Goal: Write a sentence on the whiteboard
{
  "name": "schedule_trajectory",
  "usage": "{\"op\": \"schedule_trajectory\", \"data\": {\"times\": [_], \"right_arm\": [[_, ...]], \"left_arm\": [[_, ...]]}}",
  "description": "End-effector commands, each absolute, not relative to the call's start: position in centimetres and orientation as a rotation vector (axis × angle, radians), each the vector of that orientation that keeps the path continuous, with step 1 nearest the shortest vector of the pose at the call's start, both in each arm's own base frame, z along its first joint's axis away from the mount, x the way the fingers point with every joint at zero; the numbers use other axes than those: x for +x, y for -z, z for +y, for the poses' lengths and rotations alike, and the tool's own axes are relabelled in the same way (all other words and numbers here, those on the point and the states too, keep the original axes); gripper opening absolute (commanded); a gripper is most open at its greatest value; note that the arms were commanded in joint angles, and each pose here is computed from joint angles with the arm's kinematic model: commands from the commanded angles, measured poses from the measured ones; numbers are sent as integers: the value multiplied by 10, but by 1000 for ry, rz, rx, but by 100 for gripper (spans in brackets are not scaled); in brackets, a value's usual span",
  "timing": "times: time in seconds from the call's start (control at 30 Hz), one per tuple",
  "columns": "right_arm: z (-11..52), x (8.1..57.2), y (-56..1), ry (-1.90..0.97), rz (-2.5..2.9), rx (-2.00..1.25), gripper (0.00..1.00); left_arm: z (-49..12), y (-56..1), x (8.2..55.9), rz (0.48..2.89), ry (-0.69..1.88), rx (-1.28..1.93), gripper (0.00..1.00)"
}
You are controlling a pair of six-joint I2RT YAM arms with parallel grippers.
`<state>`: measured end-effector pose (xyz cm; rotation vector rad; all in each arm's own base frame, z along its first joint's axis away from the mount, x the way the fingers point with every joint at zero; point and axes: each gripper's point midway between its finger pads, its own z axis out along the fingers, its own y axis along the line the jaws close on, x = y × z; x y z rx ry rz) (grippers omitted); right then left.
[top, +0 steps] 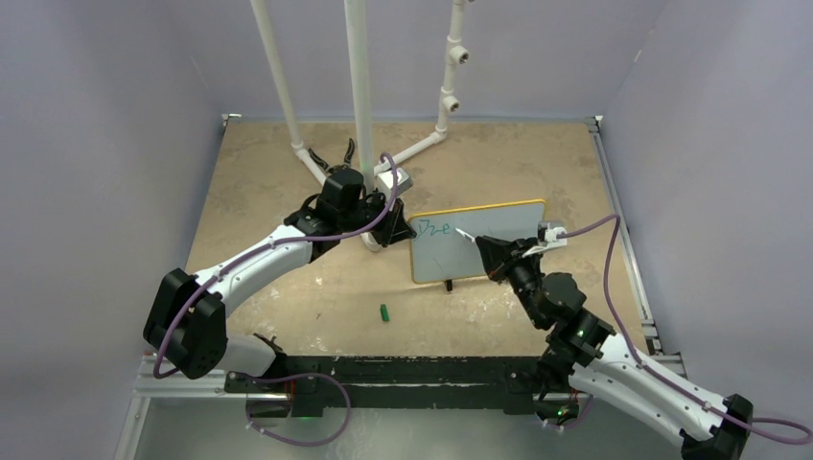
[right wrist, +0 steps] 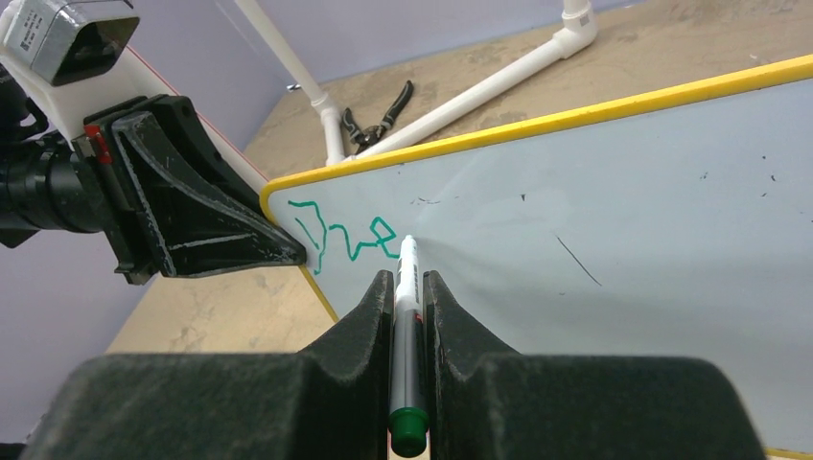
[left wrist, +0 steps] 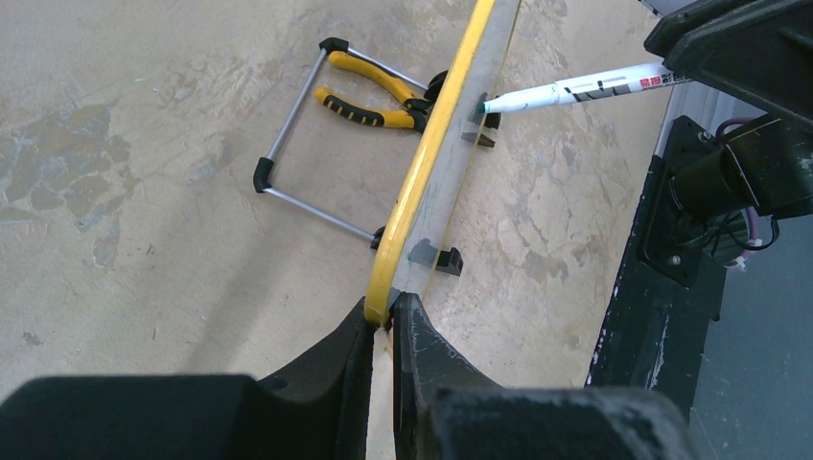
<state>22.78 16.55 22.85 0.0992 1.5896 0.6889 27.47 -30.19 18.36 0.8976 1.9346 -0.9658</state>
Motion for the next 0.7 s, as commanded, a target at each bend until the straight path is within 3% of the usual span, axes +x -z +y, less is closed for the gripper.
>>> {"op": "schedule_trajectory", "data": {"times": [0.0, 0.67], "right_arm": [[158, 232, -234, -649, 1574, 127, 0], [164, 239, -249, -653, 1515, 116, 0]], "left_arm": [[-295, -184, 286, 1911, 908, 890, 0], [-296, -184, 286, 1909, 911, 894, 0]]}}
